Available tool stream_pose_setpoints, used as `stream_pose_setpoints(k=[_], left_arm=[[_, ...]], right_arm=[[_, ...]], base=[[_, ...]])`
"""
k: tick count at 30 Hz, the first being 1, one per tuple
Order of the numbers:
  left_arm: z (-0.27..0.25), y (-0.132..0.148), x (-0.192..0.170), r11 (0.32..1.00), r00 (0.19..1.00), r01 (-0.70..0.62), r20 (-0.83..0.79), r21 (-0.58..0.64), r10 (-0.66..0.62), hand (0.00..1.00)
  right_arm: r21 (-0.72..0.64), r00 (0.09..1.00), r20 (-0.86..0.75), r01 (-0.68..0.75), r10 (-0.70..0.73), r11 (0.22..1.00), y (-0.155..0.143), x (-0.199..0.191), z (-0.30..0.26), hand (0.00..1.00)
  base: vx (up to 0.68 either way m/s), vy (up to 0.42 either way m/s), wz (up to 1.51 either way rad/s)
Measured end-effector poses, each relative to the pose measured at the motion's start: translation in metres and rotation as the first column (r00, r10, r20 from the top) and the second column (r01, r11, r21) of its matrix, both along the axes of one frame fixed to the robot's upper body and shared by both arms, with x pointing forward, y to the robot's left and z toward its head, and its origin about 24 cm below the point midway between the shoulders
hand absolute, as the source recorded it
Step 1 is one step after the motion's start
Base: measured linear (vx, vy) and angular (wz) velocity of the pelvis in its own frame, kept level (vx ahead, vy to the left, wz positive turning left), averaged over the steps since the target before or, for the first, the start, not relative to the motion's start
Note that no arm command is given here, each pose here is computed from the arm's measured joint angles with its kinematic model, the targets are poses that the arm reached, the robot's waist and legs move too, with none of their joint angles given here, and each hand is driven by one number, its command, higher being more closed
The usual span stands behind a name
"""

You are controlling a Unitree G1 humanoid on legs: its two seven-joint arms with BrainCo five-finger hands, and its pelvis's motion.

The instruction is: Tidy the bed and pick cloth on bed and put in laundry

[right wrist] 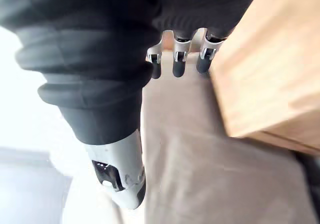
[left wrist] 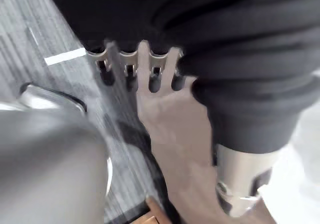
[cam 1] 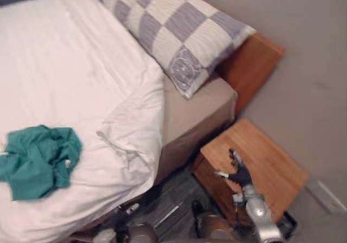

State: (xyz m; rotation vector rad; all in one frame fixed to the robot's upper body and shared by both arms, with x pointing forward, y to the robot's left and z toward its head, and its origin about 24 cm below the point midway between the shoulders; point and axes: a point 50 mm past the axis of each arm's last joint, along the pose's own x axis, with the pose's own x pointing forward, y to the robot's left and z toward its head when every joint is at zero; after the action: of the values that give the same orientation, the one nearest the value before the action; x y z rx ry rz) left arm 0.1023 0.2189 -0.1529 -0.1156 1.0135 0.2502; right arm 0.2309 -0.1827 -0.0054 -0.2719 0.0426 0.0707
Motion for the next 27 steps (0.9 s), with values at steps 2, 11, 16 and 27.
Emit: stream_pose_setpoints(k=[2, 11, 16, 27], left_arm=[[-0.002, -0.004, -0.004, 1.0, 1.0, -0.01, -0.01, -0.021, 0.01, 0.0], [-0.006, 0.001, -0.029, 0.997, 0.993, 0.083, -0.091, 0.008, -0.082, 0.0], [-0.005, 0.002, -0.031, 0.995, 0.991, 0.098, -0.092, -0.004, -0.098, 0.0], [0.035, -0.024, 0.088, 0.978, 0.943, 0.205, 0.274, -0.027, -0.19, 0.0]], right_arm=[[-0.048, 0.991, 0.114, -0.069, 0.074, 0.996, 0.0, 0.021, 0.034, 0.0], [-0.122, 0.944, 0.294, -0.117, 0.148, 0.986, -0.002, 0.068, 0.121, 0.0], [-0.193, 0.929, 0.312, -0.141, 0.197, 0.971, 0.016, 0.106, 0.15, 0.0], [-0.33, 0.946, 0.323, 0.1, 0.013, 0.939, -0.007, 0.17, 0.22, 1.0]], base=[[0.13, -0.286, 0.72], [-0.02, -0.143, 1.42], [-0.09, 0.073, 0.46], [-0.08, 0.017, 0.34]])
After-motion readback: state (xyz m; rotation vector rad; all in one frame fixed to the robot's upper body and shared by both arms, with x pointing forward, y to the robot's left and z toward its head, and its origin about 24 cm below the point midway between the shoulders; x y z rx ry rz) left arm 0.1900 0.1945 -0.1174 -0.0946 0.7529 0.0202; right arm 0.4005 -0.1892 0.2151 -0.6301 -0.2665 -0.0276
